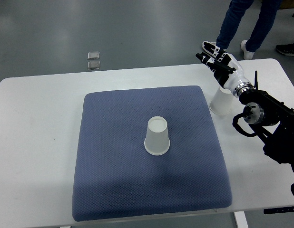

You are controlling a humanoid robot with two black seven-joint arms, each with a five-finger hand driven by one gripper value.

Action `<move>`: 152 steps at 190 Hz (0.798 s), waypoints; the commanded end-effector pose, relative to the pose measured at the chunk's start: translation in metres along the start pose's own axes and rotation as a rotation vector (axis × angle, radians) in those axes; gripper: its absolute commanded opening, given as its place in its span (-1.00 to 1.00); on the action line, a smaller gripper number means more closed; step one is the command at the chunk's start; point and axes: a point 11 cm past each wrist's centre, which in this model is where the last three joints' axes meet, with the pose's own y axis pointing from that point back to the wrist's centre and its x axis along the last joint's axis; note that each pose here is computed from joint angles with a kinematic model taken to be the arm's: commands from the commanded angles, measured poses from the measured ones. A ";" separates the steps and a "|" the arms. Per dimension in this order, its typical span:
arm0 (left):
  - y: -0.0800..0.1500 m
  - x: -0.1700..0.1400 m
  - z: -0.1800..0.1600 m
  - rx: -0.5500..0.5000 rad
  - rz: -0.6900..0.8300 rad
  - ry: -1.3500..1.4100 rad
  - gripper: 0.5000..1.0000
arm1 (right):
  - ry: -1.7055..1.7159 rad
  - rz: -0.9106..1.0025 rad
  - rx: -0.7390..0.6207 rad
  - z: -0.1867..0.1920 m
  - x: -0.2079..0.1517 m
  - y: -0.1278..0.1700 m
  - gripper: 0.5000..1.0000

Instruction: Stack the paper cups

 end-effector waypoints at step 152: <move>0.000 0.000 0.000 0.000 0.000 0.000 1.00 | 0.073 -0.007 0.065 -0.030 0.011 -0.003 0.67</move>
